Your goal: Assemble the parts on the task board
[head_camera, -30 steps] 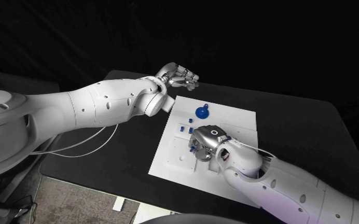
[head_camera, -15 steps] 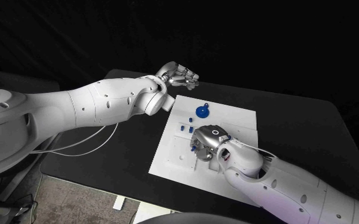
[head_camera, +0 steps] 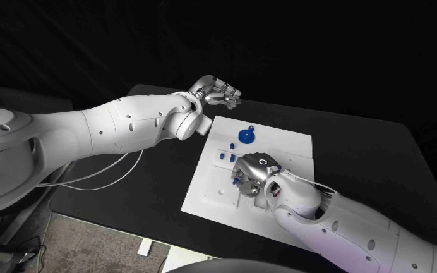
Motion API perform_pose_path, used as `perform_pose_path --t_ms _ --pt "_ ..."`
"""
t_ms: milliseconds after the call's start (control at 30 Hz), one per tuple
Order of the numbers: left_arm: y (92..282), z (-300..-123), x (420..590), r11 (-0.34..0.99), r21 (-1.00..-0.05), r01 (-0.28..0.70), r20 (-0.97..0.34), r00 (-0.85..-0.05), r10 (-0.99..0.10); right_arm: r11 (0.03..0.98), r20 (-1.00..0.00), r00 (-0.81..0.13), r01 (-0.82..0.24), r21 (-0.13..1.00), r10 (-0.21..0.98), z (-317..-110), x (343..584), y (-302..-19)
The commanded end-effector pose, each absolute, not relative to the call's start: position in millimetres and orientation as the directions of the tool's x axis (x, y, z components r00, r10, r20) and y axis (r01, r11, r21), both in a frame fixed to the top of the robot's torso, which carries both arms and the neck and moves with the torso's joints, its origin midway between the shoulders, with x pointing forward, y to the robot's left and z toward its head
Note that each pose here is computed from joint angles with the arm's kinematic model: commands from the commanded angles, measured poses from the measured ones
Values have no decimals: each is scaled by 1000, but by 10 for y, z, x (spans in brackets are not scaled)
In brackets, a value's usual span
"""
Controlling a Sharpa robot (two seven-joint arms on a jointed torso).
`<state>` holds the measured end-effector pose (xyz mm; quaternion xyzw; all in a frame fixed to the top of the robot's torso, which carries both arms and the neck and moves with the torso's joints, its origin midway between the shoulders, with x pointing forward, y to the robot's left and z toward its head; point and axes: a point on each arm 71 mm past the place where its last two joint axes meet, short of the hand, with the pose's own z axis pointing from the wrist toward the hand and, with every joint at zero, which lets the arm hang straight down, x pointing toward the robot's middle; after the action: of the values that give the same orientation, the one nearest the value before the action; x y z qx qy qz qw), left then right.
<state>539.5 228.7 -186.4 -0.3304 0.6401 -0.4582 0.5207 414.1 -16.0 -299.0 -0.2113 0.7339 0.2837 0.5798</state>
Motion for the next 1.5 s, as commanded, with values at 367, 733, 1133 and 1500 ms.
perform_pose_path --t_ms 367,733,1133,1500 --pt "2251 -1857 5398 353 -934 51 -354 -252 -901 742 -958 -272 -660 121 -86 -3094 4083 -74" --pt "2247 -1860 5398 354 -934 47 -354 -256 -900 741 -955 -288 -655 149 -63 -3181 4052 -51" --pt "2268 -1866 5396 356 -934 39 -353 -257 -900 745 -960 -276 -633 211 37 -3133 4061 -152" --pt "2321 -1867 5390 358 -933 34 -354 -253 -900 746 -955 -247 -602 285 165 -2797 4089 -438"
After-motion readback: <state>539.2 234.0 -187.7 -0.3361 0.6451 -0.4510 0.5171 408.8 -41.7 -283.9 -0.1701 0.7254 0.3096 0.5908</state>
